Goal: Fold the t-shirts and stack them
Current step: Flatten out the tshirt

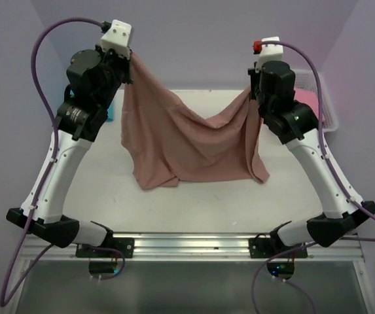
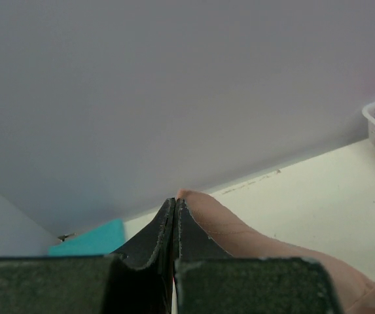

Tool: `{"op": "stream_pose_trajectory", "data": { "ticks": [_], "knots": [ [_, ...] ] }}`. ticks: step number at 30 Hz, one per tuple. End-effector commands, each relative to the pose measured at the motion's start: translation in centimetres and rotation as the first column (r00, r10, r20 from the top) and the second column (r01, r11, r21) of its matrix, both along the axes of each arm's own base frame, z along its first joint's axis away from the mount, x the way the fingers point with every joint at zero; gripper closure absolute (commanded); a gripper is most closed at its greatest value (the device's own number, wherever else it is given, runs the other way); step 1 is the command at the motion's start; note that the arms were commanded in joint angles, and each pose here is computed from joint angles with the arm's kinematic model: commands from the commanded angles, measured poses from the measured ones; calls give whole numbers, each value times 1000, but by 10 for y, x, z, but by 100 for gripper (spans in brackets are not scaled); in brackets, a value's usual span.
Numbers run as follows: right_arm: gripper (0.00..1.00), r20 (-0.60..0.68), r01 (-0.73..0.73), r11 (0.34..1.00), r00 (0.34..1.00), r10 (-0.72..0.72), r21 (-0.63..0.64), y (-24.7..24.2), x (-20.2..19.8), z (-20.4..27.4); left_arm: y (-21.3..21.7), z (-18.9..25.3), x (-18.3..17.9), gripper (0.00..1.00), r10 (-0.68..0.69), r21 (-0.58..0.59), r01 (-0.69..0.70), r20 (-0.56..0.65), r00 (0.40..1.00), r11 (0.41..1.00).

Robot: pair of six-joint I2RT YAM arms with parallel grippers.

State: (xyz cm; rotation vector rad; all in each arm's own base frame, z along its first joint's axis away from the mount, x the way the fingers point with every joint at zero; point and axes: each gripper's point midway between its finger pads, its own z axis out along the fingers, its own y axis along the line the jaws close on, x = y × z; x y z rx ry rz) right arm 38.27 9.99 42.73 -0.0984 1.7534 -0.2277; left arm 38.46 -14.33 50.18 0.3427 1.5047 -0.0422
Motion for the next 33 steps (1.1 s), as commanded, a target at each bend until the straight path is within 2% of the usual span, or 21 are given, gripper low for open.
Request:
{"op": "stream_pose_trajectory", "data": {
  "ticks": [1, 5, 8, 10, 14, 15, 17, 19, 20, 21, 23, 24, 26, 29, 32, 33],
  "knots": [
    [100, 121, -10, 994, 993, -3, 110, -8, 14, 44, 23, 49, 15, 100, -6, -70, 17, 163, 987, 997],
    [100, 60, 10, 992, 998, -18, 126, -16, 57, 21, 43, -3, 65, 100, -1, -122, 6, 42, 999, 992],
    [100, 26, 14, 993, 1000, -18, 119, -17, 91, -4, 75, -26, 89, 100, 46, -174, -41, 24, 999, 984],
    [100, 10, 24, 996, 1000, -25, 91, -20, 108, -18, 107, -26, 97, 100, 78, -193, -67, 48, 996, 979],
    [100, 125, 21, 995, 992, -33, 93, -23, 110, 5, 137, -27, 93, 100, 114, -195, -98, 73, 991, 976],
    [100, 170, 12, 995, 985, -28, 97, -24, 102, 17, 136, 2, 75, 100, 109, -195, -76, 167, 980, 978],
    [100, 324, -36, 995, 946, 5, 89, -26, 69, 54, 131, 12, 53, 100, 94, -173, -56, 219, 971, 983],
    [100, 432, -65, 998, 901, 49, 22, -18, 36, 78, 128, 51, 4, 100, 124, -141, -80, 334, 934, 987],
    [100, 546, -71, 997, 836, 42, 33, -26, -1, 103, 117, 49, -9, 100, 96, -107, -62, 358, 929, 992],
    [100, 598, -92, 996, 797, 83, -15, -14, -17, 104, 109, 72, -48, 100, 82, -92, -45, 451, 889, 995],
    [100, 702, -128, 992, 705, 104, -18, -22, -71, 136, 101, 93, -85, 100, 59, -85, -18, 517, 854, 996],
    [100, 725, -152, 988, 678, 127, -31, -21, -86, 144, 98, 109, -117, 100, 40, -88, 13, 568, 822, 996],
    [100, 731, -194, 980, 662, 164, -45, -17, -106, 152, 99, 132, -158, 100, 28, -97, 43, 630, 776, 994],
    [100, 748, -208, 977, 641, 170, -43, -22, -122, 165, 97, 153, -182, 100, 3, -95, 80, 664, 748, 992],
    [100, 715, -124, 991, 690, 117, -43, -26, -104, 162, 101, 153, -171, 100, 31, -103, 45, 637, 770, 994],
    [100, 686, -101, 994, 719, 109, -52, -21, -88, 155, 105, 146, -155, 100, 59, -116, 15, 608, 792, 993]
  ]
}}
